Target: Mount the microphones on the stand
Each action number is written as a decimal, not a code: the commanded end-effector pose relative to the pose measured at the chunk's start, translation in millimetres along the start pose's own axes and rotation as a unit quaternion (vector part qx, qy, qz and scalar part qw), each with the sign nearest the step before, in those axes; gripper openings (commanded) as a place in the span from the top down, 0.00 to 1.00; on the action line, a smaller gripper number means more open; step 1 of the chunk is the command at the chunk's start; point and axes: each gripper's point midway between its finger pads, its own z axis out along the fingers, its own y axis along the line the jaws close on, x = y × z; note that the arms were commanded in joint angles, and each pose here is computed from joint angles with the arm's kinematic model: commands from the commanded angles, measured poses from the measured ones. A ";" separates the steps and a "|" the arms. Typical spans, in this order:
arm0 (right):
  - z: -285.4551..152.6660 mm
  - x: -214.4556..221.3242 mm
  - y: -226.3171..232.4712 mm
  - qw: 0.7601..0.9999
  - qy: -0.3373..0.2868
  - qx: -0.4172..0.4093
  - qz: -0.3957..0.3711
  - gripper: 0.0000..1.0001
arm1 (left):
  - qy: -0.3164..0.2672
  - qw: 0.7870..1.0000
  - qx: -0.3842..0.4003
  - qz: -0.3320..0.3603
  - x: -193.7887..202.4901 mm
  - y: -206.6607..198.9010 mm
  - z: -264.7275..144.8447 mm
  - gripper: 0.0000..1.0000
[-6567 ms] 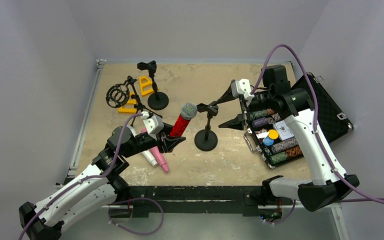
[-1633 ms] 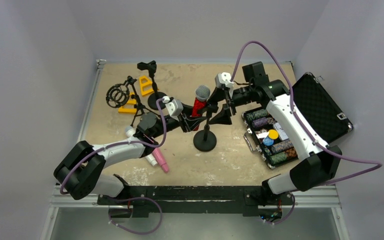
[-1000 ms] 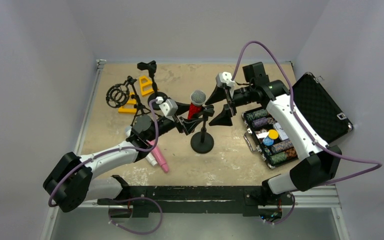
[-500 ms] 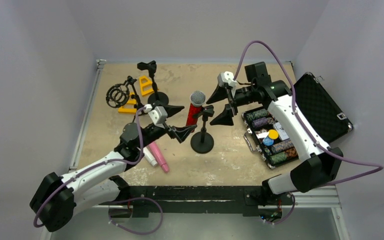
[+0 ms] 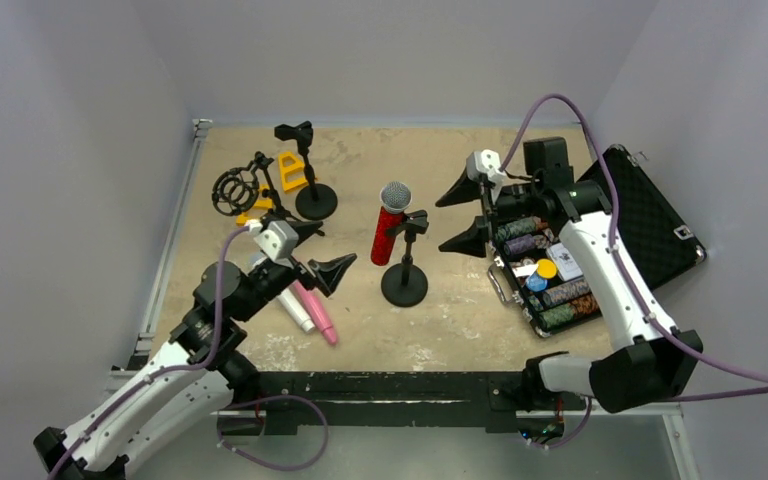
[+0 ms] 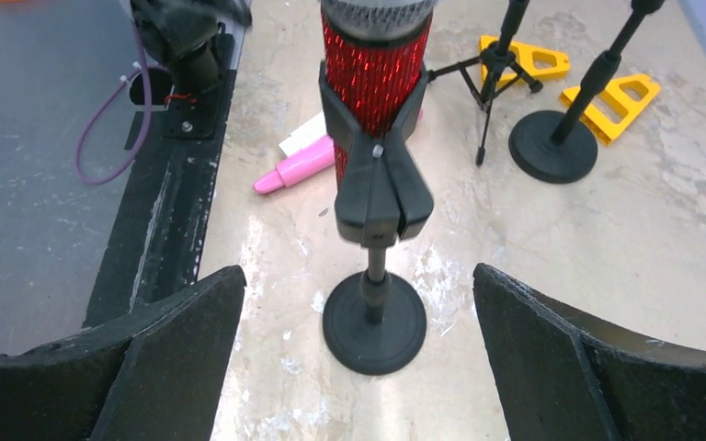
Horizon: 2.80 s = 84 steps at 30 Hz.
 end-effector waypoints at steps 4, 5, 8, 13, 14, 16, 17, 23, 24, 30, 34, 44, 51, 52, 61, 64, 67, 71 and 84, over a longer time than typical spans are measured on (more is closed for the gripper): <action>-8.5 12.3 7.4 0.999 -0.029 0.019 -0.033 0.01 | 0.090 0.989 -0.064 0.093 -6.3 25.5 -43.3 0.01; -9.3 15.2 8.1 0.999 -0.033 0.021 -0.033 0.01 | 0.104 0.987 -0.065 0.105 -2.0 27.6 -47.0 0.01; -13.3 17.0 14.0 0.998 -0.052 0.022 -0.034 0.01 | 0.143 0.978 -0.077 0.130 14.4 36.0 -55.8 0.01; -12.0 33.3 24.2 0.997 -0.068 0.009 -0.038 0.01 | 0.178 0.971 -0.086 0.131 44.9 42.5 -62.1 0.01; -11.1 38.4 25.1 0.997 -0.068 0.008 -0.035 0.01 | 0.181 0.971 -0.087 0.131 50.4 43.4 -62.7 0.01; -9.3 48.3 26.0 0.997 -0.068 0.008 -0.030 0.01 | 0.191 0.968 -0.087 0.139 54.6 45.0 -66.0 0.01; -9.0 52.1 24.8 0.997 -0.067 0.011 -0.028 0.01 | 0.196 0.966 -0.092 0.140 54.4 46.5 -68.1 0.01; -7.5 62.5 17.2 0.998 -0.062 0.022 -0.022 0.01 | 0.210 0.960 -0.105 0.150 58.5 52.9 -71.2 0.01; -6.7 64.0 17.0 0.998 -0.062 0.021 -0.021 0.01 | 0.212 0.960 -0.105 0.150 59.2 52.8 -71.1 0.01; -3.6 71.7 19.9 0.997 -0.069 0.012 -0.026 0.01 | 0.219 0.959 -0.103 0.150 61.9 53.0 -70.3 0.01; -2.7 73.7 19.7 0.997 -0.071 0.009 -0.028 0.01 | 0.220 0.958 -0.103 0.150 62.4 53.1 -70.1 0.01; 5.7 81.1 19.1 0.998 -0.064 0.004 -0.027 0.02 | 0.221 0.958 -0.100 0.150 63.3 52.5 -69.2 0.01; 17.2 85.9 20.4 0.998 -0.059 -0.004 -0.016 0.02 | 0.221 0.959 -0.098 0.148 63.9 51.7 -68.2 0.01; 19.2 86.6 21.3 0.998 -0.059 -0.006 -0.016 0.02 | 0.221 0.959 -0.097 0.148 64.3 51.3 -68.1 0.01; 30.2 94.0 24.5 0.998 -0.055 -0.019 -0.012 0.02 | 0.218 0.960 -0.099 0.147 63.1 51.7 -69.0 0.01; 31.0 94.5 24.6 0.998 -0.054 -0.019 -0.012 0.02 | 0.218 0.960 -0.099 0.148 63.0 51.5 -69.1 0.01; 31.2 95.0 24.5 0.998 -0.054 -0.020 -0.012 0.02 | 0.219 0.959 -0.099 0.148 63.4 51.6 -69.1 0.01; 32.9 96.1 24.7 0.998 -0.053 -0.021 -0.013 0.02 | 0.220 0.959 -0.099 0.148 63.8 51.8 -69.1 0.01; 38.2 97.2 25.0 0.998 -0.048 -0.022 -0.022 0.04 | 0.222 0.959 -0.099 0.148 64.7 51.9 -68.8 0.01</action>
